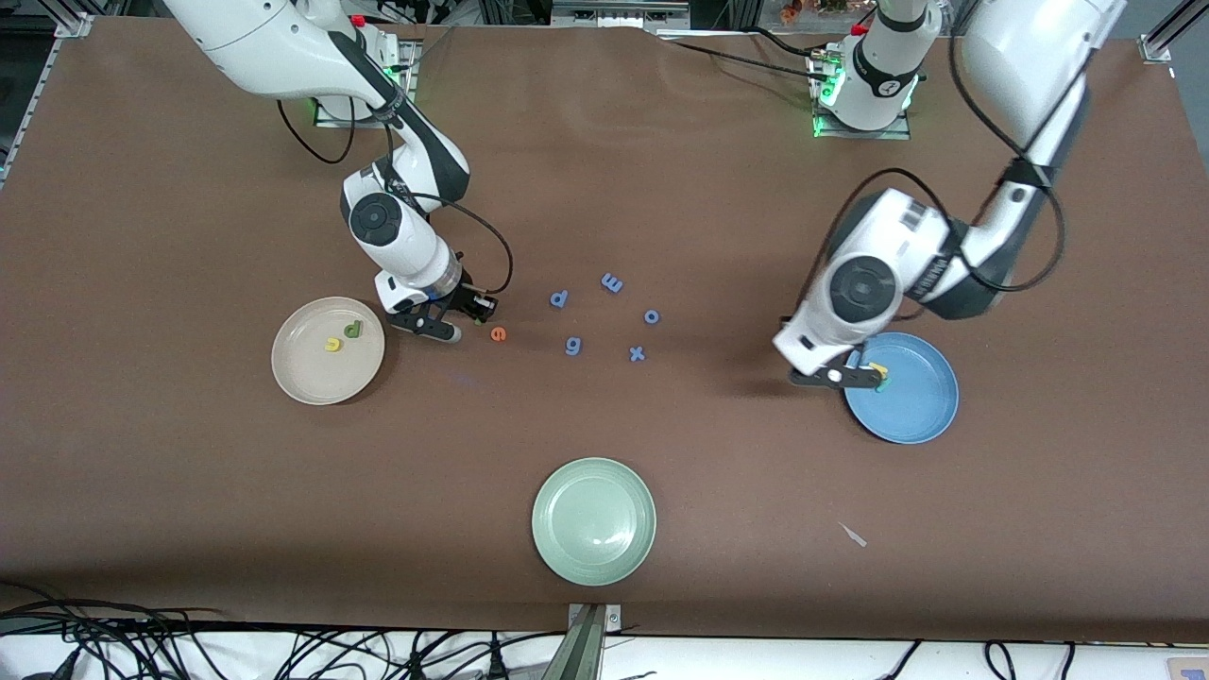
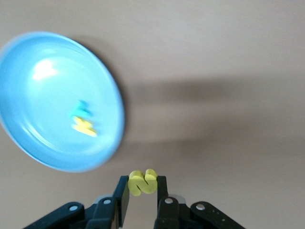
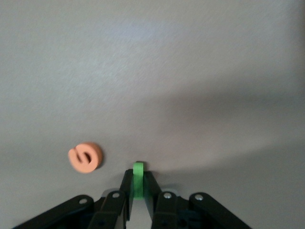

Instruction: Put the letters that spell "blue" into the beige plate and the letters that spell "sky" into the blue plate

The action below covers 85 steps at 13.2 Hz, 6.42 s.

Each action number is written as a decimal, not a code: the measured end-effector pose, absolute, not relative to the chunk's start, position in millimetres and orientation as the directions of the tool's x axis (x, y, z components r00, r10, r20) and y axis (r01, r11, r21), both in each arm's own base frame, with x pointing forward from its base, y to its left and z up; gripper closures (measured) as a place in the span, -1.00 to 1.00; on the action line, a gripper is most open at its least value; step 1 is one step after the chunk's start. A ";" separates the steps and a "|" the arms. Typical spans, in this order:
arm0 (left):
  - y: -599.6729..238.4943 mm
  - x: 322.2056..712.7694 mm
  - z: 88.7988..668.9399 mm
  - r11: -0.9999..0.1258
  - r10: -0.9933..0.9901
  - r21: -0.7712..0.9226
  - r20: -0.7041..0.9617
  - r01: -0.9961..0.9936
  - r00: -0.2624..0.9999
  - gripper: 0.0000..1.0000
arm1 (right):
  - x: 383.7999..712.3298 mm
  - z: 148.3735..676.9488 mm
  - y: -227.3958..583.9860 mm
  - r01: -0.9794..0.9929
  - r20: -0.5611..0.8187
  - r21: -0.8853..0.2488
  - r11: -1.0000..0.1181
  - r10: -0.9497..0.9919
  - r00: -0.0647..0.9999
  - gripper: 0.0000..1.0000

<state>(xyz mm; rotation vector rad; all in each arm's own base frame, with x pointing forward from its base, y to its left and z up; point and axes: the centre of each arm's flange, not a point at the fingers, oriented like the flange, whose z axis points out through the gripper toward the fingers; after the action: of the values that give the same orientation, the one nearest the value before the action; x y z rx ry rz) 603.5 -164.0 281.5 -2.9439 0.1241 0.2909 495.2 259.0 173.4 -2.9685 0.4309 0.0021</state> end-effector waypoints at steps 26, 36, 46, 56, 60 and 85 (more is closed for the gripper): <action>-80.3 638.9 557.5 -0.991 0.131 -0.007 -0.009 0.131 0.991 -1.00 | 511.4 183.1 328.9 -0.233 0.009 -0.048 -0.971 -0.234 0.972 -0.51; -49.1 553.6 588.1 -0.997 0.067 -0.028 0.004 0.067 0.998 -1.00 | 508.7 175.8 331.1 -0.138 0.063 -0.026 -0.990 -0.139 0.988 0.22; -57.2 553.9 591.7 -0.999 0.043 -0.029 -0.002 0.043 0.999 -1.00 | 533.9 210.6 293.9 -0.024 0.080 0.062 -0.998 -0.019 0.997 0.44; -58.7 554.8 593.1 -0.999 0.038 -0.028 0.001 0.038 0.999 -1.00 | 554.5 286.7 25.4 0.310 -0.063 0.087 -0.947 0.305 0.950 0.16; -58.7 554.8 593.0 -0.999 0.038 -0.028 0.000 0.038 0.999 -1.00 | 559.1 309.0 31.2 0.302 -0.061 0.061 -0.951 0.298 0.952 -0.37; -58.6 554.8 593.1 -0.999 0.038 -0.028 -0.001 0.038 0.999 -1.00 | 561.8 607.0 26.1 0.103 -0.104 0.020 -0.995 0.100 0.990 -1.00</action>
<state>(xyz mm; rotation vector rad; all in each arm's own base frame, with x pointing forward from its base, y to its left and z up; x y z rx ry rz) 554.8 -58.6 593.1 -3.1130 -0.0585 0.0031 561.8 26.1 607.0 -3.1588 -0.1608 0.1628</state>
